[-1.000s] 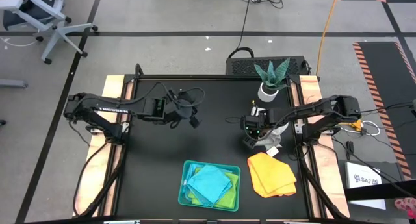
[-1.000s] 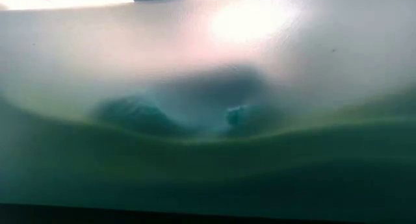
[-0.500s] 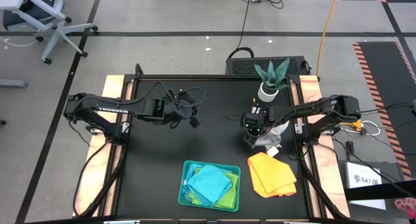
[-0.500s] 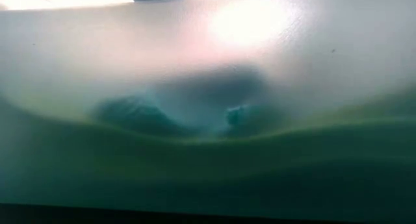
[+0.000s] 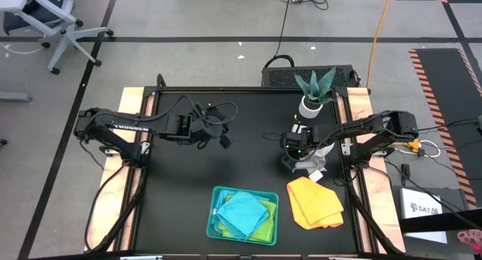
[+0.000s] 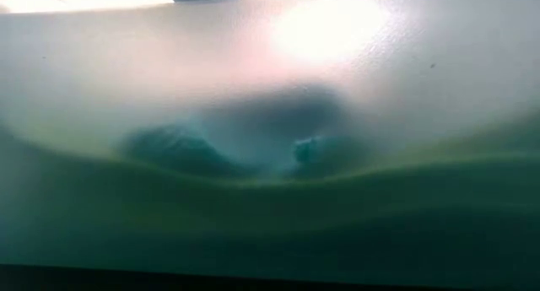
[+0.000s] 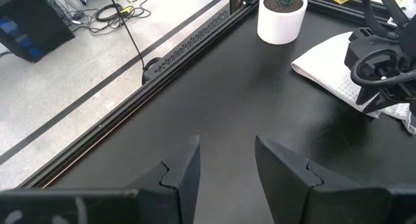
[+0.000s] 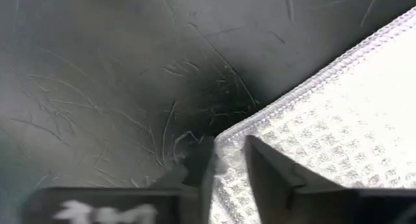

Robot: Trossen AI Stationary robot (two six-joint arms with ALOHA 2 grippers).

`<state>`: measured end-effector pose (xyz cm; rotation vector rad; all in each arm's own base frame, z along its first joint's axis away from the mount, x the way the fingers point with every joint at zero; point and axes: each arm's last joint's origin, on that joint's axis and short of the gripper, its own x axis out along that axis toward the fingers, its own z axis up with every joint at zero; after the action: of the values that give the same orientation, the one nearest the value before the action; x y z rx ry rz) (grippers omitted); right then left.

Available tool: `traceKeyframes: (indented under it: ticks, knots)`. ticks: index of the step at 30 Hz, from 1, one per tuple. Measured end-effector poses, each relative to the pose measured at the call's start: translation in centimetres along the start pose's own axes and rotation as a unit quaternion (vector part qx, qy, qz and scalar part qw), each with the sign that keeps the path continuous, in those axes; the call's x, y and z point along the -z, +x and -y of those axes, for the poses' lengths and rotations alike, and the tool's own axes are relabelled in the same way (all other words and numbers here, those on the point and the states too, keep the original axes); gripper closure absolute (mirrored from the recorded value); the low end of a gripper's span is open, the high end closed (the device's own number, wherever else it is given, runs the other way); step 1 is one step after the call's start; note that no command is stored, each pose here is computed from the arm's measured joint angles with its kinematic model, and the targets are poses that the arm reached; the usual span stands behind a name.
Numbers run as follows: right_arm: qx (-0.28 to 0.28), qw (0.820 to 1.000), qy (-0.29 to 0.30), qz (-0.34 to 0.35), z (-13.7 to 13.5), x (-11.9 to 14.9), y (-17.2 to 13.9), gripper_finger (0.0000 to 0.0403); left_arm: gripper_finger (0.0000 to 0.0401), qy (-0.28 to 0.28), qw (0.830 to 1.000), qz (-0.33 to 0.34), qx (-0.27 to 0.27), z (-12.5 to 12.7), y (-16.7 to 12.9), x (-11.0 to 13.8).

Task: Fold microfiber towels
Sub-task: Fold the gray microfiber cloth

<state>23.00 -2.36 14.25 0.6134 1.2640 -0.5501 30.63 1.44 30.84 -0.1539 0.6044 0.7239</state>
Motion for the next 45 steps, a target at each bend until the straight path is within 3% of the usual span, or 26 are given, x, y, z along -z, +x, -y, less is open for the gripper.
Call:
traceKeyframes:
  ticks: [4, 12, 17, 21, 23, 31, 39, 45]
  knots:
    - [-0.013, 1.0, -0.002, -0.004, -0.2, -0.2, -0.2, 0.0393, 0.0252, -0.001, 1.0, 0.0, 0.0, 0.0, 0.0, 0.0]
    - [-0.065, 0.997, -0.002, 0.041, -1.0, -1.0, -2.1, 0.0401, 0.0252, -0.021, 1.0, -0.001, 0.01, 0.1, 0.0, -0.1]
    - [-0.117, 0.986, -0.001, 0.121, -1.3, -1.9, -4.6, 0.0402, 0.0252, -0.092, 0.994, -0.005, 0.051, 0.6, 0.5, -0.3]
    - [-0.116, 0.983, -0.002, 0.141, -0.5, -1.8, -5.9, 0.0402, 0.0252, -0.12, 0.99, -0.017, 0.069, 1.4, 2.1, -0.1]
    - [-0.113, 0.984, -0.002, 0.138, -0.2, -1.5, -6.3, 0.0402, 0.0252, -0.108, 0.992, -0.033, 0.062, 1.9, 3.3, 0.6]
    - [-0.124, 0.981, 0.005, 0.15, 0.9, -0.2, -8.7, 0.0402, 0.0252, -0.091, 0.988, -0.02, 0.122, 4.7, 9.5, 1.9]
    - [-0.171, 0.973, 0.01, 0.155, 1.2, 1.0, -10.7, 0.0403, 0.0252, -0.003, 0.988, 0.063, 0.138, 6.4, 11.9, 2.0]
    - [-0.21, 0.96, 0.013, 0.184, 1.3, 1.2, -12.0, 0.0403, 0.0252, -0.011, 0.989, 0.06, 0.136, 6.1, 13.7, 2.5]
